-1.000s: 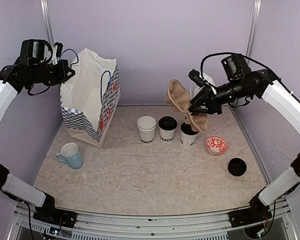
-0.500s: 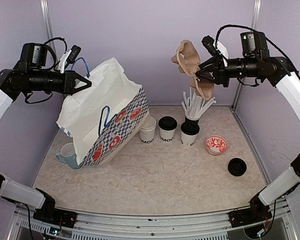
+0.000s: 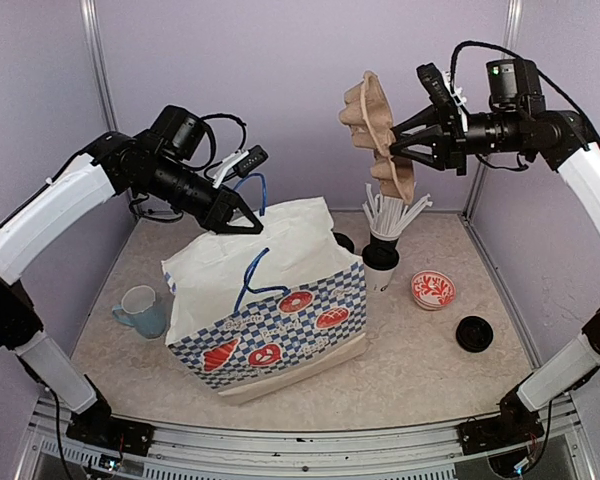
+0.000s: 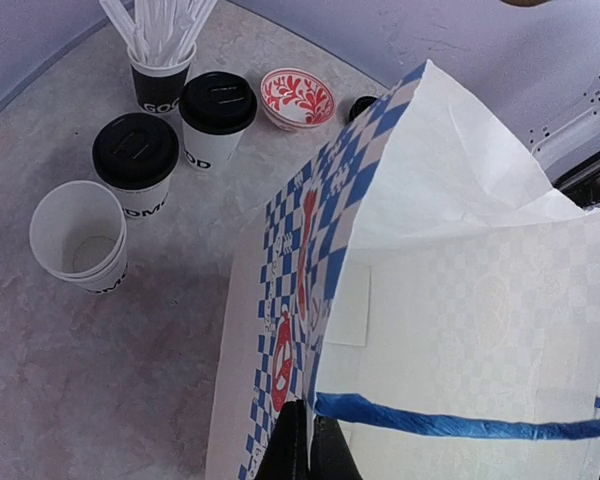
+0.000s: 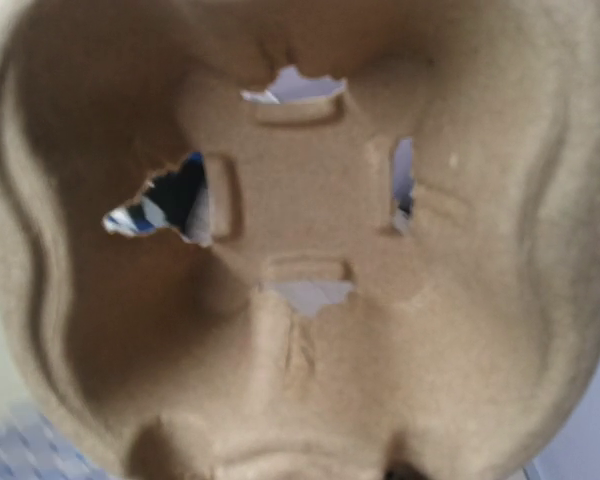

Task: Pack the takeout coffee

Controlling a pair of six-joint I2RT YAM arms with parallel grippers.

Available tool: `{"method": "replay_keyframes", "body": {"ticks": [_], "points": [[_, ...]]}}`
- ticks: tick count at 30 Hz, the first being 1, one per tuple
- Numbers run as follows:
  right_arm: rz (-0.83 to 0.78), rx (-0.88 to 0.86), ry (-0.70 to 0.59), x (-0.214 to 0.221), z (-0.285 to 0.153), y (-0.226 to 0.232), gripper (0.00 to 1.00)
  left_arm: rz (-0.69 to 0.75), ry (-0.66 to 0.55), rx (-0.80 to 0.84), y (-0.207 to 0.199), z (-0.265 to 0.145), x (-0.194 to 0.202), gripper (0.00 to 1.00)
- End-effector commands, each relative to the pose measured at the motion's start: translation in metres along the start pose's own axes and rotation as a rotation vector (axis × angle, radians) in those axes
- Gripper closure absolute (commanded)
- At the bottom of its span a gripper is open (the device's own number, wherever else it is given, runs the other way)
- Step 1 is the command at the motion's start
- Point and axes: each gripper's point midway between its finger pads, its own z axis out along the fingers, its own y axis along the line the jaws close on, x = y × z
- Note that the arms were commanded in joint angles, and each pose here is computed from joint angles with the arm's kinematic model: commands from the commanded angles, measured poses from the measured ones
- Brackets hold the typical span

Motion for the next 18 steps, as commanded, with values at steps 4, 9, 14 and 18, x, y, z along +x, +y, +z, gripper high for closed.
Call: {"method": "replay_keyframes", "body": {"ticks": [4,9,14,18], "points": [[-0.080,-0.260,-0.118,-0.036,0.002,0.069,0.88,0.032,0.052,0.127,-0.005,0.036,-0.011,1.00],[-0.078,-0.397,-0.124,-0.037,0.030,0.101,0.88,0.054,0.082,0.184,-0.014,0.064,-0.019,1.00],[-0.105,-0.478,-0.068,-0.022,0.057,0.128,0.88,0.051,0.101,0.231,-0.015,0.087,-0.023,1.00],[-0.129,-0.514,-0.031,-0.011,0.066,0.140,0.89,0.059,0.107,0.274,-0.024,0.099,-0.025,1.00]]}}
